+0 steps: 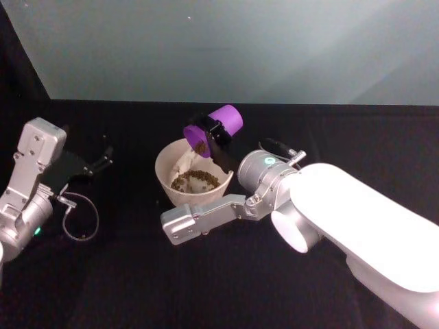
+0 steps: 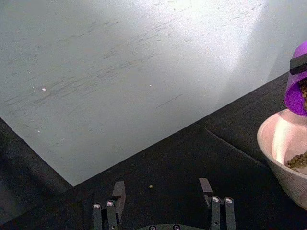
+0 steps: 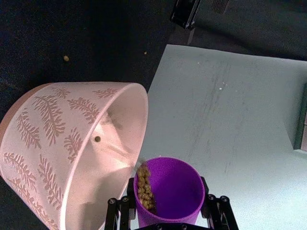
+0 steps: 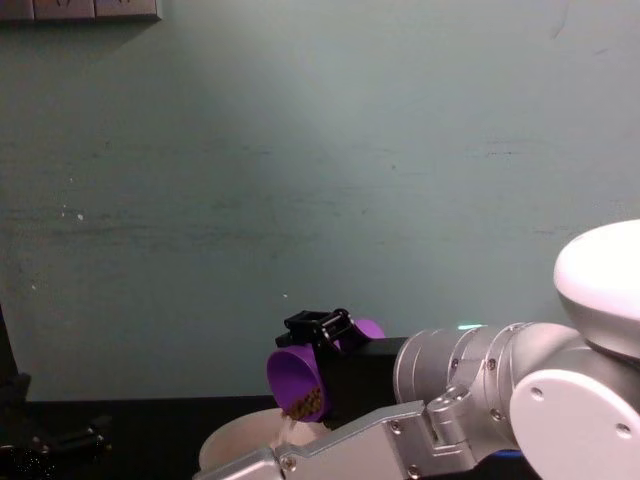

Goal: Pick up the cup and pour the mung beans from the cup into the bowl.

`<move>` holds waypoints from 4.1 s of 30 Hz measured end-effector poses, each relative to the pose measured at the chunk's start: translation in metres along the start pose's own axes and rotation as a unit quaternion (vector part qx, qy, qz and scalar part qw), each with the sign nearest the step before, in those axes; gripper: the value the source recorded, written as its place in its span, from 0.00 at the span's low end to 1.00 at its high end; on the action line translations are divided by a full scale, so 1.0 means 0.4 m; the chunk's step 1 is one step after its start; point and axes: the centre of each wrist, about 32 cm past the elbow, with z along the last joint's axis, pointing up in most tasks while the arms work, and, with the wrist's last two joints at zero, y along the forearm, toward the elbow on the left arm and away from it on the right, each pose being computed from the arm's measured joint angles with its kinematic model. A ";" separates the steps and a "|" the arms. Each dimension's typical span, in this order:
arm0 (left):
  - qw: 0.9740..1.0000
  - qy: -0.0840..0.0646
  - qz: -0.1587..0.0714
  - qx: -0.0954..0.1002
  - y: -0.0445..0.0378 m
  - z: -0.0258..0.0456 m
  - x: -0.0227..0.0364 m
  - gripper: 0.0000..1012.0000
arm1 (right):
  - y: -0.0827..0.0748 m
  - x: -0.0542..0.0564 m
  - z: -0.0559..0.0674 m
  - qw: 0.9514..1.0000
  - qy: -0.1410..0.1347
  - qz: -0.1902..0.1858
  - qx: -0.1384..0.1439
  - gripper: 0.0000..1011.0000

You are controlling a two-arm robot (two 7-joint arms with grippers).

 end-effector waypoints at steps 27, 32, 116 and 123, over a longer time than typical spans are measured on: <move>1.000 0.000 0.000 0.000 0.000 0.000 0.000 0.99 | 0.000 0.000 0.020 0.998 -0.066 0.000 -0.016 0.73; 1.000 0.000 0.000 0.000 0.000 0.000 0.000 0.99 | -0.001 -0.002 0.046 0.991 -0.133 0.001 -0.030 0.73; 1.000 0.000 0.000 0.000 0.000 0.000 0.000 0.99 | -0.080 0.081 -0.115 0.949 0.296 -0.108 -0.021 0.73; 1.000 0.000 0.000 0.000 0.000 0.000 0.000 0.99 | -0.114 0.054 -0.163 0.903 0.410 -0.128 -0.002 0.73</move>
